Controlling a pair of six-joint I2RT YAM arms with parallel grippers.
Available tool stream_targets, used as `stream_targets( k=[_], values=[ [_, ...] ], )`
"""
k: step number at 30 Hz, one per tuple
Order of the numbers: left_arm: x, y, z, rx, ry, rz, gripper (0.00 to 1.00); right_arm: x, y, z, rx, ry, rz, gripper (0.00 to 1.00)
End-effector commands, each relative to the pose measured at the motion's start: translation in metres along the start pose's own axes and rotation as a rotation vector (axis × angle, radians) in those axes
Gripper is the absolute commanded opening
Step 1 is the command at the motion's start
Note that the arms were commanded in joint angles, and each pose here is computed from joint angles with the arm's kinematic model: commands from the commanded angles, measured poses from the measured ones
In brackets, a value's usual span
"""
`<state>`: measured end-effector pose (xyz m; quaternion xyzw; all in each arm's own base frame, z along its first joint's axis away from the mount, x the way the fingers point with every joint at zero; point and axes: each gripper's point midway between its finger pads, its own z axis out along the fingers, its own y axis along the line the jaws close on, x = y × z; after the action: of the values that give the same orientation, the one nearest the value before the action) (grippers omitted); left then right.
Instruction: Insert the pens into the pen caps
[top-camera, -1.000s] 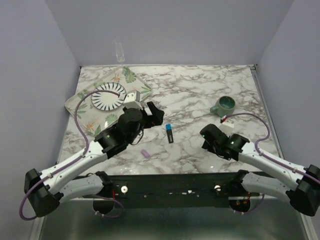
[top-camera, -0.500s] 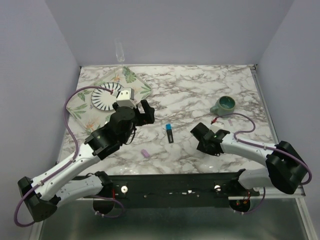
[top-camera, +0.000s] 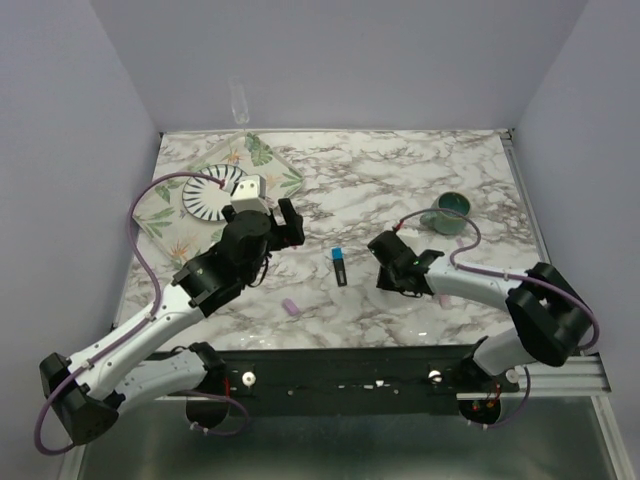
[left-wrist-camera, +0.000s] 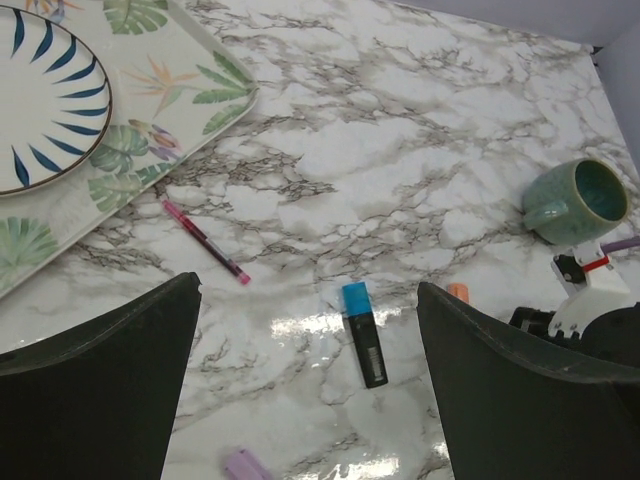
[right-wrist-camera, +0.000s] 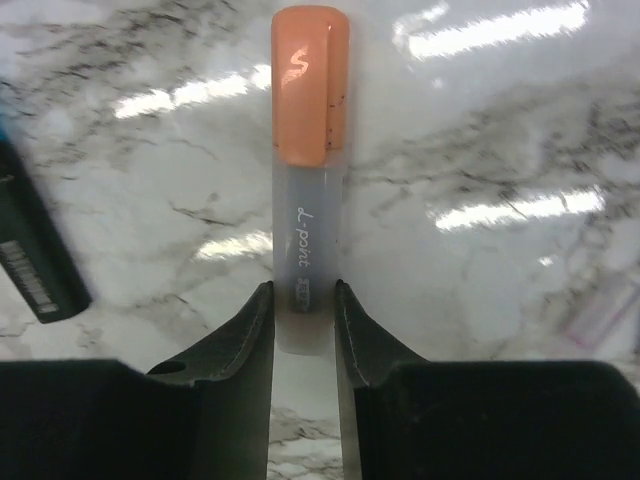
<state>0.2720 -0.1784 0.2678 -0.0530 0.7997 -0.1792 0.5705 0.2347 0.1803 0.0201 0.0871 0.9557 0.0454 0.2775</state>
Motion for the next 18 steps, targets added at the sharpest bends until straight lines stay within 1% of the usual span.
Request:
stream_targets(
  k=[1,5,6,9,13,15,16,18],
  values=[
    [0.008,0.015,0.006,-0.083,0.020,0.012,0.99,-0.031,0.046,0.004,-0.122,-0.042,-0.145,0.25],
    [0.004,0.018,0.004,-0.096,0.013,0.017,0.99,-0.040,0.052,0.002,-0.143,-0.068,-0.195,0.33],
    [0.005,0.019,0.004,-0.099,0.013,0.018,0.99,-0.041,0.053,0.001,-0.150,-0.071,-0.210,0.41],
    [0.005,0.021,0.004,-0.098,0.003,0.010,0.99,-0.045,0.057,-0.006,-0.167,-0.070,-0.239,0.55],
    [0.008,0.019,0.006,-0.100,0.022,-0.001,0.99,-0.052,0.054,-0.018,-0.169,-0.086,-0.246,0.60],
    [0.004,0.019,0.005,-0.114,0.021,-0.001,0.99,-0.049,0.042,-0.023,-0.126,-0.069,-0.243,0.60],
    [0.006,0.022,0.005,-0.126,0.032,0.010,0.99,-0.054,0.035,-0.027,-0.097,-0.089,-0.227,0.60],
    [0.002,0.020,0.003,-0.123,0.032,0.006,0.99,-0.047,0.009,-0.031,-0.012,-0.048,-0.182,0.59]
  ],
)
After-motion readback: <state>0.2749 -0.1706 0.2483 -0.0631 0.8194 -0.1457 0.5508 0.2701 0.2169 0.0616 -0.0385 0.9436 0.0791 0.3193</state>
